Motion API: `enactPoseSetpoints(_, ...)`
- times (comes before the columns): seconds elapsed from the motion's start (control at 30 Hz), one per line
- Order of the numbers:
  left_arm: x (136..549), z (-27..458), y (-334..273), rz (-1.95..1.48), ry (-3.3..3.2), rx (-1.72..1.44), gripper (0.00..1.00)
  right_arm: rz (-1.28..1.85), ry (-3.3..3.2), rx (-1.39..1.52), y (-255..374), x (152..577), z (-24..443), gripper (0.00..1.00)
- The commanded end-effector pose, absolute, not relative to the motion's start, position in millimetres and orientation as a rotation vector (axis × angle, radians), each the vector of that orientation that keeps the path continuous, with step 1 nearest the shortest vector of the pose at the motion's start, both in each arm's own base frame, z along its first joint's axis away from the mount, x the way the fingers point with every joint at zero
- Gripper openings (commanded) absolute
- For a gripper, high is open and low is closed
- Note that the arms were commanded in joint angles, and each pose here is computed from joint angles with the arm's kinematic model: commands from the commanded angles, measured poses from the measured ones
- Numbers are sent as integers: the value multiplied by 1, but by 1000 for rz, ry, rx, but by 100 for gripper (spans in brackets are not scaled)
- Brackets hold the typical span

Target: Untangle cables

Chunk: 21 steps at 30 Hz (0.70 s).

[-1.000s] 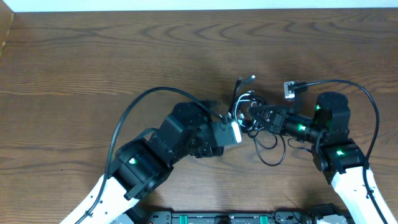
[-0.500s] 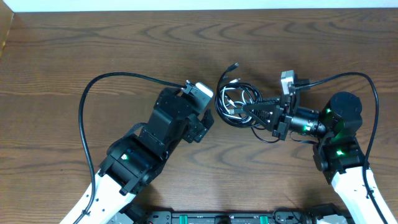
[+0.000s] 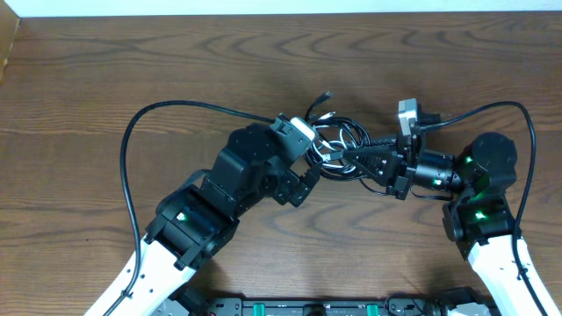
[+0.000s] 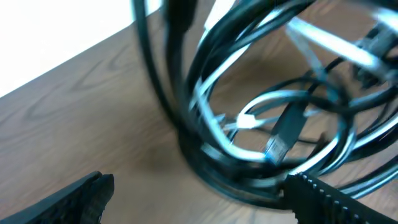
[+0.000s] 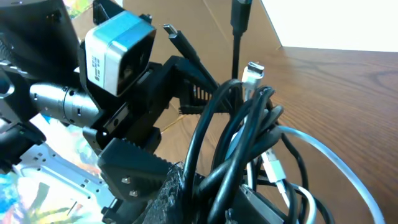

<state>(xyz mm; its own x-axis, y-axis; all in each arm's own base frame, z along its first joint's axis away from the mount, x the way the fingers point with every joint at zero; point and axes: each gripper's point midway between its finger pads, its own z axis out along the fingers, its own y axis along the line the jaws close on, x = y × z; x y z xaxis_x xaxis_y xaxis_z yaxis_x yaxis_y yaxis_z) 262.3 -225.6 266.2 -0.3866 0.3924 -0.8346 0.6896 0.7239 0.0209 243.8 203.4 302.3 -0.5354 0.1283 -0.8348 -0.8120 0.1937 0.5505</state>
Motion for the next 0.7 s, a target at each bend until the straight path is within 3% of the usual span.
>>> enactPoseSetpoints(0.0,258,282,-242,-528,1971,847,92,1467,1630,-689,203,241,310,1)
enactPoseSetpoints(0.3,261,277,-243,-525,1982,851,91,1486,1607,-676,203,240,320,1)
enactPoseSetpoints(0.43,261,278,-243,-524,1980,854,67,1480,1573,-687,203,239,327,1)
enactPoseSetpoints(0.47,261,278,-243,-524,1980,854,53,1478,1573,-684,202,240,327,1)
enactPoseSetpoints(0.5,261,278,-243,-525,1980,854,25,1478,1575,-682,202,240,327,1)
enactPoseSetpoints(0.57,260,278,-244,-528,1979,856,10,1476,1574,-680,202,240,327,1)
enactPoseSetpoints(0.67,260,278,-244,-527,1979,856,8,1476,1575,-679,202,240,327,1)
